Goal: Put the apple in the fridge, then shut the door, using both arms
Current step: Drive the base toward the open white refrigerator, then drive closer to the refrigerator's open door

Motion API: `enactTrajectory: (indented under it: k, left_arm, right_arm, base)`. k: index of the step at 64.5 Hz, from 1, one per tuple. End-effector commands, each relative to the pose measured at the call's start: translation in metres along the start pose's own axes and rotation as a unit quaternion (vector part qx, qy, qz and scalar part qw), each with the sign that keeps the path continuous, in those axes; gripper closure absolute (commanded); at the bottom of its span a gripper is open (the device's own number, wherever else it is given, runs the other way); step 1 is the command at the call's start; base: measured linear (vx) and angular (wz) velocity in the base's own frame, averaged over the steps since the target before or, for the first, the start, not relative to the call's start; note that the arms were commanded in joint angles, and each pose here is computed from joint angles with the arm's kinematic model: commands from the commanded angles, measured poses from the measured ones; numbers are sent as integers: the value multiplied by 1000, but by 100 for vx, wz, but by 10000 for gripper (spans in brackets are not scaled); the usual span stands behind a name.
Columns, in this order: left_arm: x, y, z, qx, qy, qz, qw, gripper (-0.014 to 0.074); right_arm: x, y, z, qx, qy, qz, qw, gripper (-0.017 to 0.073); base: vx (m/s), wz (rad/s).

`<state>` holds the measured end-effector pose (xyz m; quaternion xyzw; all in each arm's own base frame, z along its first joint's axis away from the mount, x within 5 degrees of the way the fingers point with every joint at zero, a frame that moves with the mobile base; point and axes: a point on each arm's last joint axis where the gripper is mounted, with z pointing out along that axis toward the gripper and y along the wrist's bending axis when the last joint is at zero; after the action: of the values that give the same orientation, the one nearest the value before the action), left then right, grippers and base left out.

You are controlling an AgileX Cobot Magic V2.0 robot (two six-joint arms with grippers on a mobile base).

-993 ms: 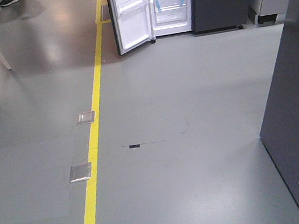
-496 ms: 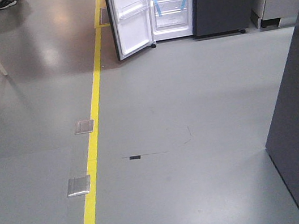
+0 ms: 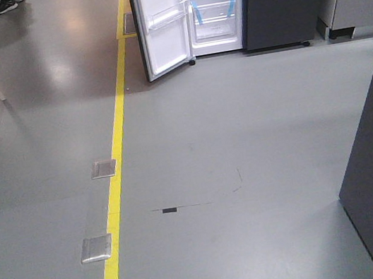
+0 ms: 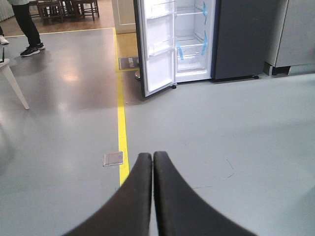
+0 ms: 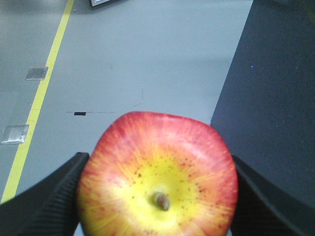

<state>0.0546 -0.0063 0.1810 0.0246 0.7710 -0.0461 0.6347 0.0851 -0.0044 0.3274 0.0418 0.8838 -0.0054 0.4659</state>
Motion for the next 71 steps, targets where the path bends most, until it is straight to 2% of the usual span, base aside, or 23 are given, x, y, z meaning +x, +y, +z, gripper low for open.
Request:
enactTrajectory:
  k: [1, 71]
  left_arm:
    - [-1, 0, 0, 3, -33, -6, 999, 598]
    - [-1, 0, 0, 3, -33, -6, 999, 598]
  right_arm:
    - [-13, 0, -6, 0, -50, -5, 999, 459]
    - [-13, 0, -6, 0, -49, -5, 999, 459]
  base:
    - [18, -2]
    - [17, 0]
